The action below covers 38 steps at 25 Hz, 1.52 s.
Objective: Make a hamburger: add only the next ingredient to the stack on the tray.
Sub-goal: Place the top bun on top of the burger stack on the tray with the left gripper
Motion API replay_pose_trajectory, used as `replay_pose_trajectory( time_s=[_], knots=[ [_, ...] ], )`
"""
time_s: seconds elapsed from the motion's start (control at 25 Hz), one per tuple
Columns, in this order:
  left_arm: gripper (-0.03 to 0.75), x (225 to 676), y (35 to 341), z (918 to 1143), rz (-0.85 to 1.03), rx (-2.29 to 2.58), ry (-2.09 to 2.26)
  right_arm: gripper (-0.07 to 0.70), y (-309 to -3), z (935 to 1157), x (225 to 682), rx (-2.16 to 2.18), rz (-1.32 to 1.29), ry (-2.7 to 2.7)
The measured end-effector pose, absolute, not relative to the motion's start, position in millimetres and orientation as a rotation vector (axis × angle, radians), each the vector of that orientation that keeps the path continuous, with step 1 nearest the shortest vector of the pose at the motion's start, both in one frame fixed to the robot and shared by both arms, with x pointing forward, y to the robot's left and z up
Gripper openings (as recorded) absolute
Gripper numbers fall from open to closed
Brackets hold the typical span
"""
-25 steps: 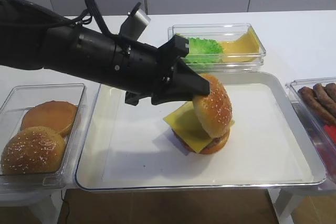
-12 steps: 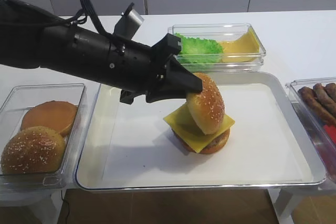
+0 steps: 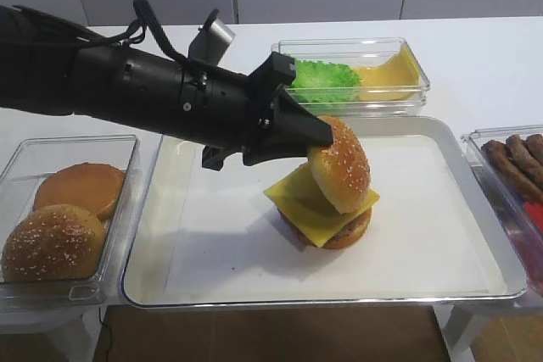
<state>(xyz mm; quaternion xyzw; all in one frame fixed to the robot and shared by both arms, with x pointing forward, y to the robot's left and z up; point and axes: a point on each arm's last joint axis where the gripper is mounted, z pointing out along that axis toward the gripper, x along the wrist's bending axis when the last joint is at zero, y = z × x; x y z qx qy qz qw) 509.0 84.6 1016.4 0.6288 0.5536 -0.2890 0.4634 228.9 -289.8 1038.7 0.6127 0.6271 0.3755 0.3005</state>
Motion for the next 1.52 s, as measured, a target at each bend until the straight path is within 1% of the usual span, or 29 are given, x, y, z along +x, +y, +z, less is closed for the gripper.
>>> replay_pose_trajectory(
  time_s=[0.72, 1.0, 1.32, 1.52],
  knots=[
    [0.115, 507.2, 85.3, 1014.3, -0.705, 1.586, 1.354, 0.027, -289.8, 1038.7, 228.9, 1.626, 0.996, 1.664],
    [0.197, 506.8, 85.6, 1013.6, -0.7, 1.601, 1.35, 0.027, -289.8, 1038.7, 228.9, 1.626, 0.996, 1.664],
    [0.321, 506.7, 86.3, 1013.3, -0.7, 1.608, 1.347, 0.027, -289.8, 1038.7, 228.9, 1.626, 0.996, 1.664],
    [0.34, 506.9, 89.2, 1012.0, -0.694, 1.635, 1.34, 0.027, -289.8, 1038.7, 228.9, 1.626, 0.996, 1.664]
  ],
)
